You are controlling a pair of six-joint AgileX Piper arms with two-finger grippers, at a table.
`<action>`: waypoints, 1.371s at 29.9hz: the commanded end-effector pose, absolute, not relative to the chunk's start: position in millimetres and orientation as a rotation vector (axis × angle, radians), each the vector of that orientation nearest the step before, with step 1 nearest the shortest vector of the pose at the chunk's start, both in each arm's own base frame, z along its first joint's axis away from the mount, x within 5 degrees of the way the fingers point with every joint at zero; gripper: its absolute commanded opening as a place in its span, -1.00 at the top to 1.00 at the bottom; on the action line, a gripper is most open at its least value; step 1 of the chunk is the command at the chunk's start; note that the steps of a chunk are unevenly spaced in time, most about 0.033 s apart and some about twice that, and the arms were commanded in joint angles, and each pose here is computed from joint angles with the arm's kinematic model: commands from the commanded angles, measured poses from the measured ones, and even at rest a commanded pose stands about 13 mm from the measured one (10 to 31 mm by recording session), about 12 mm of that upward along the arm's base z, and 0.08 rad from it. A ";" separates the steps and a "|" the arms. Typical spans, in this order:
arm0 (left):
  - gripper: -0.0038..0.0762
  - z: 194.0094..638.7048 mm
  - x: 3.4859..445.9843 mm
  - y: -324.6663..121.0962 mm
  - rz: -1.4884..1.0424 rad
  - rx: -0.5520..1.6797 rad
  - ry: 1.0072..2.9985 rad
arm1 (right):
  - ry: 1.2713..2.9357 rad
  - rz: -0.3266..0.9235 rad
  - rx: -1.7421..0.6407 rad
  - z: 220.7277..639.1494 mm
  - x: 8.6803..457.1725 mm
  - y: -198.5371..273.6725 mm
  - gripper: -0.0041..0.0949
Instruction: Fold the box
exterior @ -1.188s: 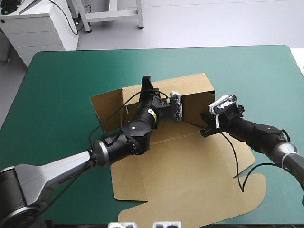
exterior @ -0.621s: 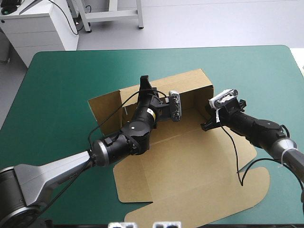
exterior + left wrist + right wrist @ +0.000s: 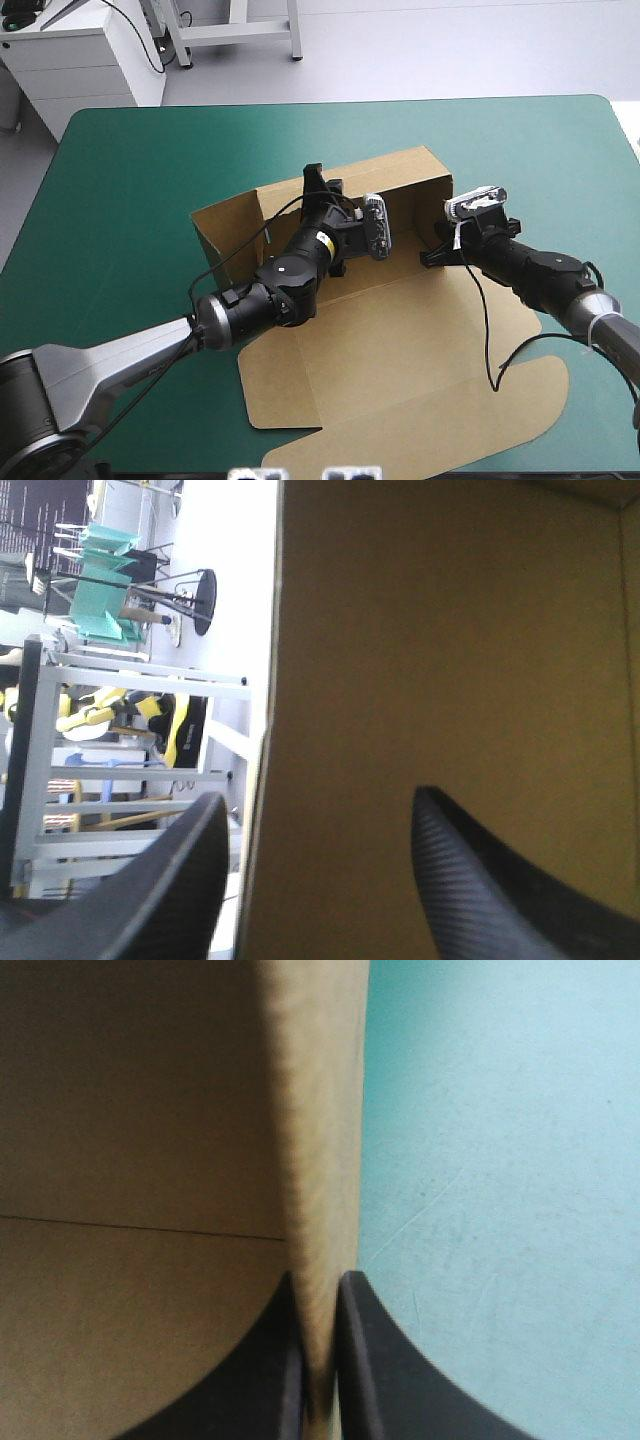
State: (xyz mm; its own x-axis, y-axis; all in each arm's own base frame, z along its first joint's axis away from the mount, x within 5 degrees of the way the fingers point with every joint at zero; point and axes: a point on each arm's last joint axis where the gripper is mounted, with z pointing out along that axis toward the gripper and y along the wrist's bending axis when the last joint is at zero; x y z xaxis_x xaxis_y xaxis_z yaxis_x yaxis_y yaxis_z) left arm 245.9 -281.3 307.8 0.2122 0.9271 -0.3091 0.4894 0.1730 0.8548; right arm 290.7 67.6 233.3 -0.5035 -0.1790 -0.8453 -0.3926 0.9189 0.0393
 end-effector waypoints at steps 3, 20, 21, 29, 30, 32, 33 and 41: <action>-0.21 333.8 228.8 -291.5 0.400 1.379 1.358 | 2.049 0.338 -0.295 255.1 292.1 70.5 0.92; 0.06 379.0 137.5 -302.5 0.223 1.326 1.270 | 2.068 0.293 -0.251 253.7 293.1 66.0 0.92; 0.09 380.8 134.9 -300.6 0.228 1.314 1.280 | 2.068 0.293 -0.251 253.7 293.1 66.0 0.92; 0.91 414.8 146.3 -258.0 0.336 1.135 1.344 | 2.049 0.310 -0.252 259.9 289.9 66.6 0.92; 0.91 421.5 152.1 -248.5 0.350 1.091 1.355 | 2.041 0.315 -0.257 263.1 288.0 66.8 0.92; 0.91 435.8 163.6 -228.9 0.358 0.990 1.386 | 2.032 0.328 -0.248 268.9 284.0 66.6 0.92; 0.91 443.1 170.5 -217.3 0.367 0.936 1.406 | 2.029 0.328 -0.250 271.9 282.0 66.3 0.92; 0.91 477.1 204.9 -127.5 0.410 0.570 1.541 | 2.065 0.395 -0.220 288.0 264.3 66.4 0.92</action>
